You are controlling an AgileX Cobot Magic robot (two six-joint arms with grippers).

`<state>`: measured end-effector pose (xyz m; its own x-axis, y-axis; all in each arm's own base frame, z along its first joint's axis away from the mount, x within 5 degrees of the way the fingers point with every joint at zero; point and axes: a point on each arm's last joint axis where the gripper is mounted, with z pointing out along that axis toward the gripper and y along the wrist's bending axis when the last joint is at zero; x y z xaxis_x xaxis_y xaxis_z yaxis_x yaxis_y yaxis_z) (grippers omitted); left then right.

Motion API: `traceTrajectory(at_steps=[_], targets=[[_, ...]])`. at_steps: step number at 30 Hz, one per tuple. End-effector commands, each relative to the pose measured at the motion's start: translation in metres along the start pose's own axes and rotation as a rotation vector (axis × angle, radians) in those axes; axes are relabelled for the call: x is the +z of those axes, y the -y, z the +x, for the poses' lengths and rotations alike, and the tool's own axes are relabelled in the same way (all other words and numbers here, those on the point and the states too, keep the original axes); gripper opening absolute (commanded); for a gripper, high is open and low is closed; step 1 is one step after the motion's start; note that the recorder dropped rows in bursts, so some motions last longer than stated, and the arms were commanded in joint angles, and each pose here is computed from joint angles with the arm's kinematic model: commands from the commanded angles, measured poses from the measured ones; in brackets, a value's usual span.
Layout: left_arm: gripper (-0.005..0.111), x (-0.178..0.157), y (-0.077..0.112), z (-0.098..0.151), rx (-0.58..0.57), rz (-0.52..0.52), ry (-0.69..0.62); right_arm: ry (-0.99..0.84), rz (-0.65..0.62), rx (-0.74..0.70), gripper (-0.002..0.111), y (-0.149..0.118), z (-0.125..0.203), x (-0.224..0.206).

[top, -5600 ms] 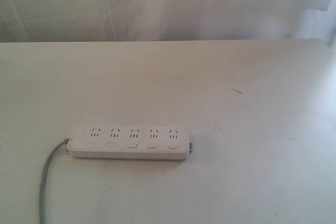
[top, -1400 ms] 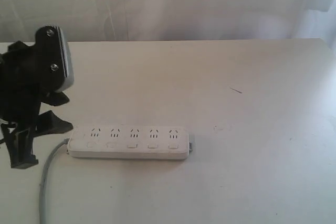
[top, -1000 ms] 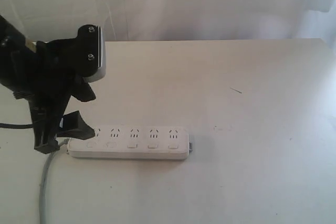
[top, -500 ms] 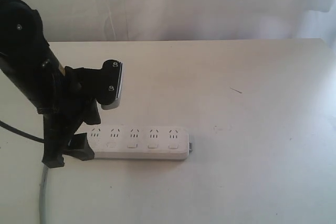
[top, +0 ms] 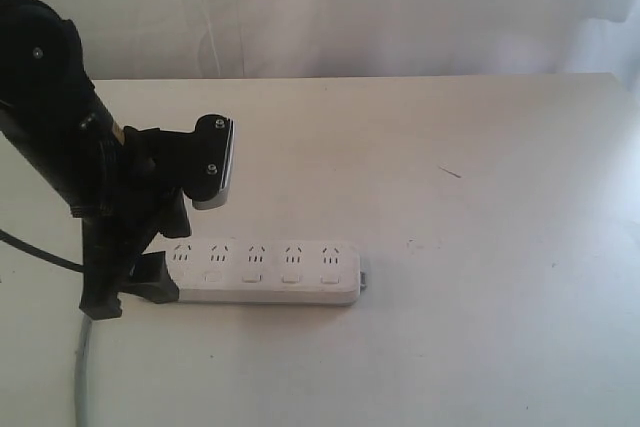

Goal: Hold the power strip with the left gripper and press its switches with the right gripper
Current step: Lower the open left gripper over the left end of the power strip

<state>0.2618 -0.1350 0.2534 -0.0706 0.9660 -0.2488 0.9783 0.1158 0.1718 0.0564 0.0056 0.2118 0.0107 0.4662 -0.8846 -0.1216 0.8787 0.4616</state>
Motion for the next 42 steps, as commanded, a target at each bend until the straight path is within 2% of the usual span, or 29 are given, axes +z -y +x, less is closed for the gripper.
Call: traceTrajectory(at_steps=[1,4,8,11,15,17,25,29,32,42], targets=[[0.068,-0.002,0.002,-0.003,-0.008,0.013,0.011,0.085,-0.073,-0.219,0.0,-0.007,-0.007,-0.001],[0.068,-0.003,0.003,-0.002,-0.009,0.025,0.005,0.181,-0.157,-0.206,0.0,-0.015,-0.014,-0.003],[0.068,-0.002,0.001,0.002,0.042,0.008,-0.045,0.333,-0.286,-0.136,0.0,-0.027,-0.027,-0.009],[0.068,-0.002,0.0,0.003,0.057,0.0,-0.058,0.389,-0.334,-0.11,0.0,-0.031,-0.032,-0.012],[0.075,0.006,-0.006,0.003,0.075,-0.037,-0.06,0.334,-0.366,0.091,0.0,-0.03,-0.03,-0.011],[0.075,0.014,-0.01,0.004,0.088,-0.036,-0.081,0.314,-0.383,0.125,0.0,-0.031,-0.029,-0.011],[0.078,0.053,-0.027,0.012,0.159,-0.064,-0.206,0.263,-0.508,0.151,0.0,-0.042,-0.026,-0.015],[0.085,0.062,-0.039,0.01,0.133,-0.115,-0.219,0.233,-0.56,0.163,0.0,-0.046,-0.024,-0.017],[0.085,0.067,-0.045,0.007,0.13,-0.115,-0.22,0.228,-0.566,0.161,0.0,-0.046,-0.023,-0.017],[0.085,0.082,-0.046,0.007,0.104,-0.055,-0.231,0.228,-0.566,0.161,0.0,-0.046,-0.023,-0.017]])
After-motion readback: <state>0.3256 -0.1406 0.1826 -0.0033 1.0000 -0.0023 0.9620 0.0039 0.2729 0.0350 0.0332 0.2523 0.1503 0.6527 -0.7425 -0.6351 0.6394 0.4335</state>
